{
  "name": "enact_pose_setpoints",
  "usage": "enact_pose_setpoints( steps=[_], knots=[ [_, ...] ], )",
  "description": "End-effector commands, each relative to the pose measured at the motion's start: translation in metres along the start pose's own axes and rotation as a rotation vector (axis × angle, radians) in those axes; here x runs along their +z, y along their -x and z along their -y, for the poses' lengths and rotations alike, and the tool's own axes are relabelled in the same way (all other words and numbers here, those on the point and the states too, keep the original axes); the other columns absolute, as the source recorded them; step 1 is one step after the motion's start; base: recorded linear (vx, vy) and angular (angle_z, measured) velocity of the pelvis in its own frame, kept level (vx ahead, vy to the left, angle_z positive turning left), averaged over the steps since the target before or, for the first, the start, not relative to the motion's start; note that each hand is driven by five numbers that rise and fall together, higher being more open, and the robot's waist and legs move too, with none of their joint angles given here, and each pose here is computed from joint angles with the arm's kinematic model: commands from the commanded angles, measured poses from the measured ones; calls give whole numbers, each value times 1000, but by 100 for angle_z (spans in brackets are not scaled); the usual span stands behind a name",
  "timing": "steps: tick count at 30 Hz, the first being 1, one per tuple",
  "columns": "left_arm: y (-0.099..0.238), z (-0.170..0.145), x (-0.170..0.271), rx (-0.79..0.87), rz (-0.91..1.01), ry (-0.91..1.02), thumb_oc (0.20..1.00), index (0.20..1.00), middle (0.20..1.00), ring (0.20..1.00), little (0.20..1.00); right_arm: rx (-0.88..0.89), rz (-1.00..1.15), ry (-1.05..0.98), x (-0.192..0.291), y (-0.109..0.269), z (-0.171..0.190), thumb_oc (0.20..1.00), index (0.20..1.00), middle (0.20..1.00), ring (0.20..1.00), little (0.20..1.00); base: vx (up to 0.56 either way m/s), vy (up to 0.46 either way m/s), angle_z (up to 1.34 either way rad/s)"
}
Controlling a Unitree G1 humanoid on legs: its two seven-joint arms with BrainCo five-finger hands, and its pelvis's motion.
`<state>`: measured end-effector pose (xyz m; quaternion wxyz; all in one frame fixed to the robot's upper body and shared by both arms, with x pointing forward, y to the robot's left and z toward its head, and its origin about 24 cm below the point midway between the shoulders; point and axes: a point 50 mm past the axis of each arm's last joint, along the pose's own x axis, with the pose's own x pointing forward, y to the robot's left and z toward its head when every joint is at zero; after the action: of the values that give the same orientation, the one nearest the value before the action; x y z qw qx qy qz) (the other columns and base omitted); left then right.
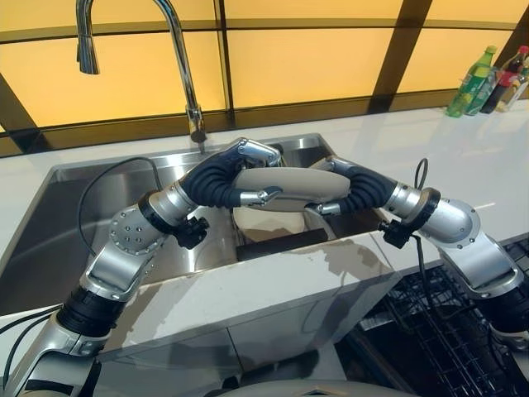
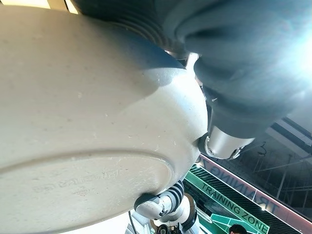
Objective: Pick up plates and place into dishwasher.
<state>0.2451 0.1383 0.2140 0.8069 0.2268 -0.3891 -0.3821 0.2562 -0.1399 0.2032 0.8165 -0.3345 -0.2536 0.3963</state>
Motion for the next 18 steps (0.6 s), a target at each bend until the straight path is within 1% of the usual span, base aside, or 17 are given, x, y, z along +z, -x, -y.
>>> enact_pose_setpoints(
  steps=[1,2,3,4,5,7,12,18],
  knots=[
    [-11,-6,22,88,188,37,200,200,200,200,200,-140,52,-28,6,2,12,200,200,200,200,200,0,0,0],
    [-11,-7,22,105,180,38,200,200,200,200,200,-168,59,-27,6,1,13,200,200,200,200,200,0,0,0],
    [-11,-7,21,112,175,40,322,322,322,322,322,-181,61,-28,6,1,14,200,200,200,200,200,0,0,0],
    [-10,-8,19,134,163,42,602,602,602,602,602,-217,66,-28,6,1,17,200,200,200,200,200,0,0,0],
    [-9,-9,18,156,154,37,1000,1000,1000,1000,1000,-240,68,-27,6,2,19,200,200,200,200,200,0,0,0],
    [-5,-14,14,215,128,20,1000,1000,1000,1000,1000,-282,66,-26,4,6,22,200,200,200,200,200,0,0,0],
    [14,-35,9,447,55,-57,1000,1000,1000,1000,1000,-394,36,9,0,20,32,200,200,200,200,200,-25,-1,0],
    [39,-56,9,643,-11,-163,1000,1000,1000,1000,1000,-539,-13,63,-2,43,47,200,200,200,200,200,-17,-5,0]
  ],
)
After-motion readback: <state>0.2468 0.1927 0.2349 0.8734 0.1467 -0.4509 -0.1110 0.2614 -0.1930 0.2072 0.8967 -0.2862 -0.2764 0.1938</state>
